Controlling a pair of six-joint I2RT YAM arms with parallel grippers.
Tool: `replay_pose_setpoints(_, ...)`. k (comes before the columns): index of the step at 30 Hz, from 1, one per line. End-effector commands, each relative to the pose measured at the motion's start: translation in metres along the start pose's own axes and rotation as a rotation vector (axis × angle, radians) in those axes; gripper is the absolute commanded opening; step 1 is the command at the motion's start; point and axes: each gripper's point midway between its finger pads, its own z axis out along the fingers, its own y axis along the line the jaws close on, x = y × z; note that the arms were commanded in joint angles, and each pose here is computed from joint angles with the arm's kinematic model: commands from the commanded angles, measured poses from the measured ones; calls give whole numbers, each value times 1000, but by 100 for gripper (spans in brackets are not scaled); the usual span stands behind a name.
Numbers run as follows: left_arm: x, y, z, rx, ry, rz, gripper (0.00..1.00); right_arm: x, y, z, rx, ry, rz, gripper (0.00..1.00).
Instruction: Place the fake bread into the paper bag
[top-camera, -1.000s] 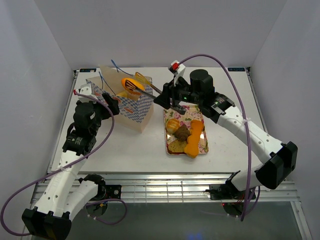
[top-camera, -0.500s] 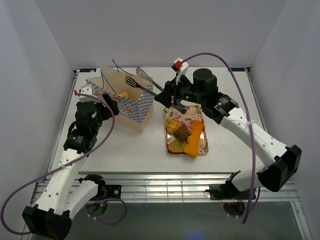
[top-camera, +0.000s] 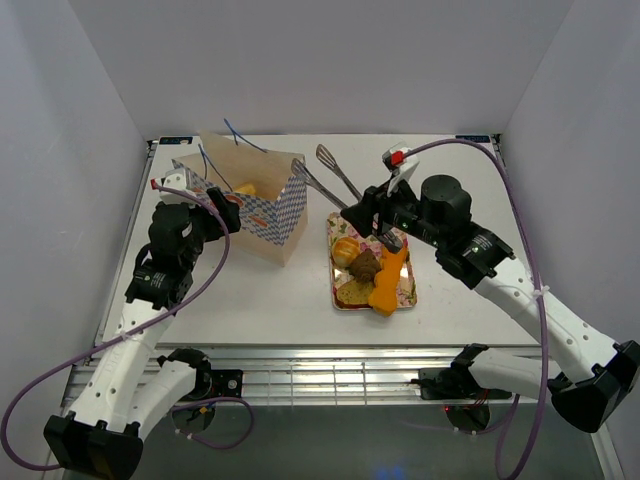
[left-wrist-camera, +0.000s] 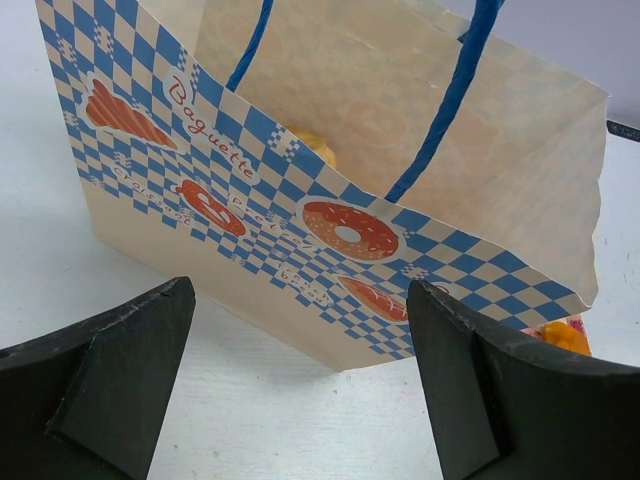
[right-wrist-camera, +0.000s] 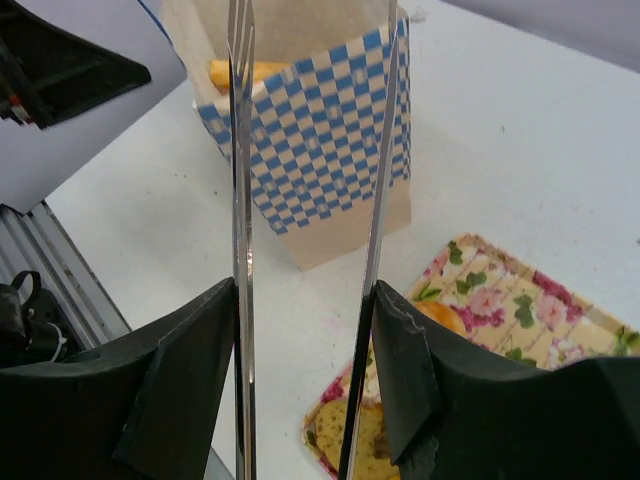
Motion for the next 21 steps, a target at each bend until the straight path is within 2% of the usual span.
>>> replay_pose_setpoints(1, -17, -10, -8, 43, -49, -3, 98, 12, -8, -6, 50, -22, 36, 60)
replay_pose_setpoints(6, -14, -13, -5, 60, -31, -5, 98, 49, -16, -23, 90, -5, 92, 61)
replay_pose_setpoints(16, -2, -15, 0, 71, 16, -3, 98, 136, -47, -50, 267, 194, 161, 61)
replay_pose_setpoints(21, -1, -10, 2, 38, 24, -6, 98, 166, -51, -54, 280, 282, 171, 61)
